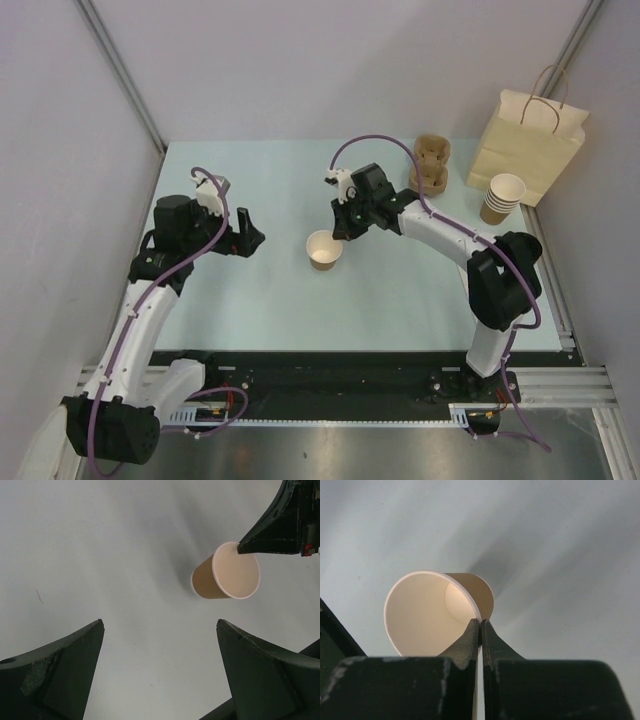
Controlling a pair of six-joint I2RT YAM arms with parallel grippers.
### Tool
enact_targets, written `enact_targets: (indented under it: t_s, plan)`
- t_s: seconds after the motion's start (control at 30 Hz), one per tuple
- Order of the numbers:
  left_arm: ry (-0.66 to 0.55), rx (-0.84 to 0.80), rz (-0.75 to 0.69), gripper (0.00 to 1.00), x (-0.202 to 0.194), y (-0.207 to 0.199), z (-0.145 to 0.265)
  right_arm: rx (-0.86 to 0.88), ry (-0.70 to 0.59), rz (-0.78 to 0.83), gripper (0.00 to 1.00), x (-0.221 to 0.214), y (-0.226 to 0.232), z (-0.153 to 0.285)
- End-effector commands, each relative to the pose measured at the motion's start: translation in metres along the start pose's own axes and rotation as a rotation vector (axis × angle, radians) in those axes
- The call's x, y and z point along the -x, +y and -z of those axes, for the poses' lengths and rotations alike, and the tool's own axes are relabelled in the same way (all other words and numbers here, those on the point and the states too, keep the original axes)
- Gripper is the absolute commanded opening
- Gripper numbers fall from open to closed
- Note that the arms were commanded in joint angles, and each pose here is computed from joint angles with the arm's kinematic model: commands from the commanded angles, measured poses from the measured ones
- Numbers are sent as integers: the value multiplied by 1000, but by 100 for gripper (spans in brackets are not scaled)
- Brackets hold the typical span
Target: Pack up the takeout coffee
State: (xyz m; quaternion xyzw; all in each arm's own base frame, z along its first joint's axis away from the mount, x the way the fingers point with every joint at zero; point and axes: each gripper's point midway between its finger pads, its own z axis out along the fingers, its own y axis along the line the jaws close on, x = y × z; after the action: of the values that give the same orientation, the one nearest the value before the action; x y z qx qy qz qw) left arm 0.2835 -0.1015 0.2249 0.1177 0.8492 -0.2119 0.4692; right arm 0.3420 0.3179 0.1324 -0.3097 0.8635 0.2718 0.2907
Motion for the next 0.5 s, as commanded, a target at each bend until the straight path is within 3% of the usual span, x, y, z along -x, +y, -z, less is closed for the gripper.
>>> enact_targets:
  t_s: [0.0, 0.37, 0.47]
  plan:
    - [-26, -28, -4, 99, 11, -4, 1, -12, -47, 70, 0, 9, -6, -13]
    - [-16, -24, 2, 99, 6, -2, -2, -25, -17, 72, 0, -4, -14, -27]
    - [-8, -24, 5, 99, 2, -2, -3, -26, -15, 68, 6, -4, -12, -27]
